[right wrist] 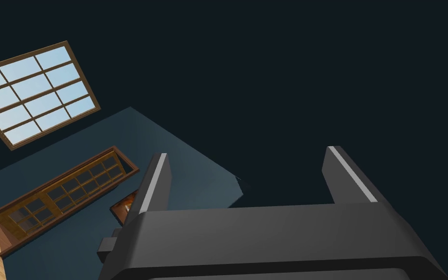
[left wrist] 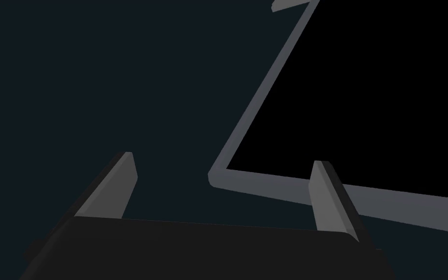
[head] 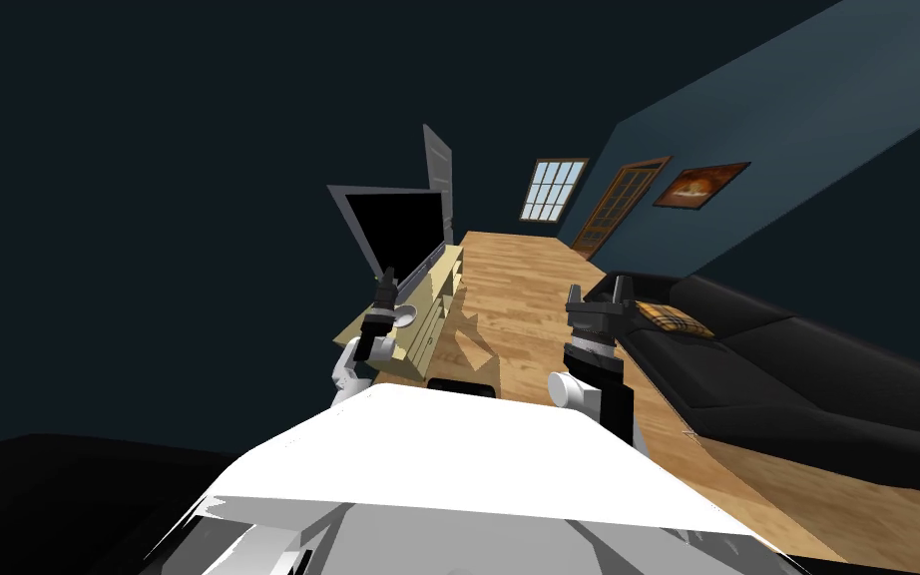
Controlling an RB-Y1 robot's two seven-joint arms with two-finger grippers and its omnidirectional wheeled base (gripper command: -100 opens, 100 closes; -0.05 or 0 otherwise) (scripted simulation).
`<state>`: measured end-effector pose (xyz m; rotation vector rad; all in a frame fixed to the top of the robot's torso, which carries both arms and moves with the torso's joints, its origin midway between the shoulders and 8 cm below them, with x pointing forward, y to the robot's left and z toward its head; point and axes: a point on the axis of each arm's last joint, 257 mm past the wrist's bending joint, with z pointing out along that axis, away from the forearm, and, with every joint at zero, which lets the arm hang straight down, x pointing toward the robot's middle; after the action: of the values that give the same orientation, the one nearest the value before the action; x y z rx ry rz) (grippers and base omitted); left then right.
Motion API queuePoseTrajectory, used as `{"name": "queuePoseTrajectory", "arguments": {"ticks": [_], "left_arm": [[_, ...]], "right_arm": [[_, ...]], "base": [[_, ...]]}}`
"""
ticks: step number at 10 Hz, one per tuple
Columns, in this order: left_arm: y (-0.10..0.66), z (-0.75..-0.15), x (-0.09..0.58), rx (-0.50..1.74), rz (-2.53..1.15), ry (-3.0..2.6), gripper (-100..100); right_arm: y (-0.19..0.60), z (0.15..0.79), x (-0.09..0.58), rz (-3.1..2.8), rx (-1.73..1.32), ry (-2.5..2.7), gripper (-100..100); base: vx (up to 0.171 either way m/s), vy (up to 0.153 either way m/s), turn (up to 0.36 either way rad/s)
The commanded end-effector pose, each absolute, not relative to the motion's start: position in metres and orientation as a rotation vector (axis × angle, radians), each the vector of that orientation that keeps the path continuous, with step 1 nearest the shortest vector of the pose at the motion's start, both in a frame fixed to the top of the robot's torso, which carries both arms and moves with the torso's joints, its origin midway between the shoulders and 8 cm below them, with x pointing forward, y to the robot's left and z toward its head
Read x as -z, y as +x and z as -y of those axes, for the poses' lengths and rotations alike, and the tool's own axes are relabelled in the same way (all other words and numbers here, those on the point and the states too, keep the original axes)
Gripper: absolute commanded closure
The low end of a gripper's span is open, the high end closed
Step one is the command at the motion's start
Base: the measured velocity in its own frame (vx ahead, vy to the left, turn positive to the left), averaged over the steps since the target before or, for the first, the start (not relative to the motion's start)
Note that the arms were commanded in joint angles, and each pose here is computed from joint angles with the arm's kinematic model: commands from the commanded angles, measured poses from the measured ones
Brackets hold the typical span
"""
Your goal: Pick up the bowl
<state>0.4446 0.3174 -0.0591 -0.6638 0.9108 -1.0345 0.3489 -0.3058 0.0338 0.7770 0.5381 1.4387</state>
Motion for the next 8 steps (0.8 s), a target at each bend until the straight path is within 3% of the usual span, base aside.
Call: {"name": "queuePoseTrajectory", "arguments": {"ticks": [1, 8], "left_arm": [[0.462, -0.321, 0.069, 1.023, -0.943, -0.689, -100], [0.512, -0.343, 0.134, 0.952, -1.082, -0.835, -100]], "right_arm": [[0.349, 0.306, -0.034, -0.538, -1.439, 0.777, 0], [0.349, 0.306, -0.034, -0.538, -1.439, 0.777, 0]], "base": [[-0.031, -0.003, 0.029], [-0.029, -0.006, 0.026]]}}
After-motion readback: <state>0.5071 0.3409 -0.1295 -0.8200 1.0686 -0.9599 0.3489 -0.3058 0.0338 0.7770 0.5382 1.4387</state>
